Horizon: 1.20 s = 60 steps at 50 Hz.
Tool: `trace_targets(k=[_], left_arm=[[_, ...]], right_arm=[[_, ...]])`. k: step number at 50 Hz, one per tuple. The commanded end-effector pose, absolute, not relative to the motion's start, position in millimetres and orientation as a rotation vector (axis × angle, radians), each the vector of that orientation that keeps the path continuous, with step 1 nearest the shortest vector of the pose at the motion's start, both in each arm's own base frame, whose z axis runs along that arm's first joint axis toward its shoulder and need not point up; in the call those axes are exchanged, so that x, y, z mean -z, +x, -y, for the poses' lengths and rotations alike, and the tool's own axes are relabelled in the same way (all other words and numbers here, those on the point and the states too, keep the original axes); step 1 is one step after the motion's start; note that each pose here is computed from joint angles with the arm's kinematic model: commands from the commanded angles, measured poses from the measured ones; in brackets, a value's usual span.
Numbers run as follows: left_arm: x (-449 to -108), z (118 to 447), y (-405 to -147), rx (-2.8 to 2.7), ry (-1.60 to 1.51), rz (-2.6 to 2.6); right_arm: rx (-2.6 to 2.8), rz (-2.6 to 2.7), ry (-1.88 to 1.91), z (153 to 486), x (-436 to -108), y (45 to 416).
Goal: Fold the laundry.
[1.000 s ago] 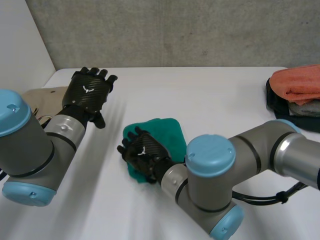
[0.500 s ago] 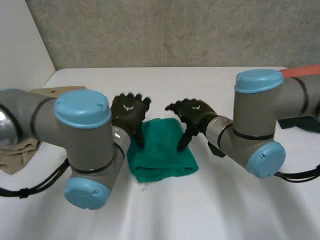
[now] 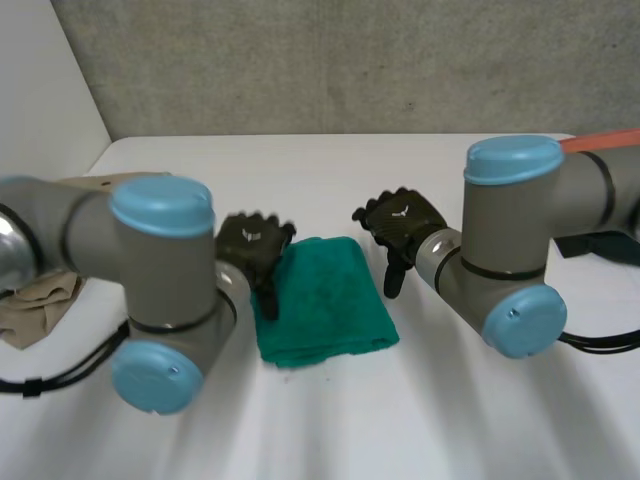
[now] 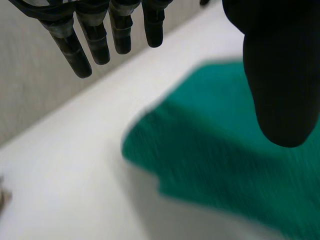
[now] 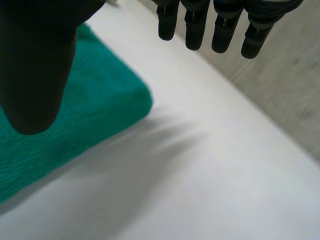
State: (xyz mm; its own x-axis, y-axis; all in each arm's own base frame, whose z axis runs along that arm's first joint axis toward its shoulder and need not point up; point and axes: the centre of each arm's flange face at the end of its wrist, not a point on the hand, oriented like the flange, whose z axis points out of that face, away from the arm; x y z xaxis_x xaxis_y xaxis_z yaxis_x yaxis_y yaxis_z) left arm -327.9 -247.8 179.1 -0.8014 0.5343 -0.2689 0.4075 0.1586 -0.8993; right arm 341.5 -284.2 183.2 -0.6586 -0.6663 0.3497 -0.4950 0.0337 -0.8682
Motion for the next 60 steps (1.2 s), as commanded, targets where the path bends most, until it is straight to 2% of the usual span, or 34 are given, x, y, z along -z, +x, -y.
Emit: trace_targets(k=[1, 3, 8, 18, 27, 54, 58, 60], left_arm=[[-239.3, 260.6, -331.0, -1.805, -0.949, 2.008], [-247.9, 260.3, -334.1, -1.799, -0.97, 1.943], [-266.1, 255.6, -344.8, -1.711, -1.062, 1.757], [-272.4, 248.1, -350.7, -1.618, -1.122, 1.689], [-267.5, 244.1, -353.4, -1.597, -1.133, 1.691], [-264.6, 246.2, -353.1, -1.592, -1.128, 1.701], [-268.1, 248.0, -352.0, -1.607, -1.123, 1.696], [-272.8, 249.2, -351.3, -1.624, -1.119, 1.686]], right_arm=[[1.812, -2.002, -1.325, 244.8, -183.3, 337.4], [1.755, -1.985, -1.351, 224.2, -171.4, 342.1], [1.714, -1.972, -1.354, 205.3, -152.5, 344.7], [1.706, -1.937, -1.338, 204.6, -110.6, 357.0], [1.757, -1.903, -1.34, 215.3, -97.5, 365.9], [1.88, -1.778, -1.29, 239.2, -109.4, 388.1], [1.959, -1.709, -1.244, 246.5, -128.3, 393.7], [2.046, -1.647, -1.192, 256.2, -151.0, 394.8]])
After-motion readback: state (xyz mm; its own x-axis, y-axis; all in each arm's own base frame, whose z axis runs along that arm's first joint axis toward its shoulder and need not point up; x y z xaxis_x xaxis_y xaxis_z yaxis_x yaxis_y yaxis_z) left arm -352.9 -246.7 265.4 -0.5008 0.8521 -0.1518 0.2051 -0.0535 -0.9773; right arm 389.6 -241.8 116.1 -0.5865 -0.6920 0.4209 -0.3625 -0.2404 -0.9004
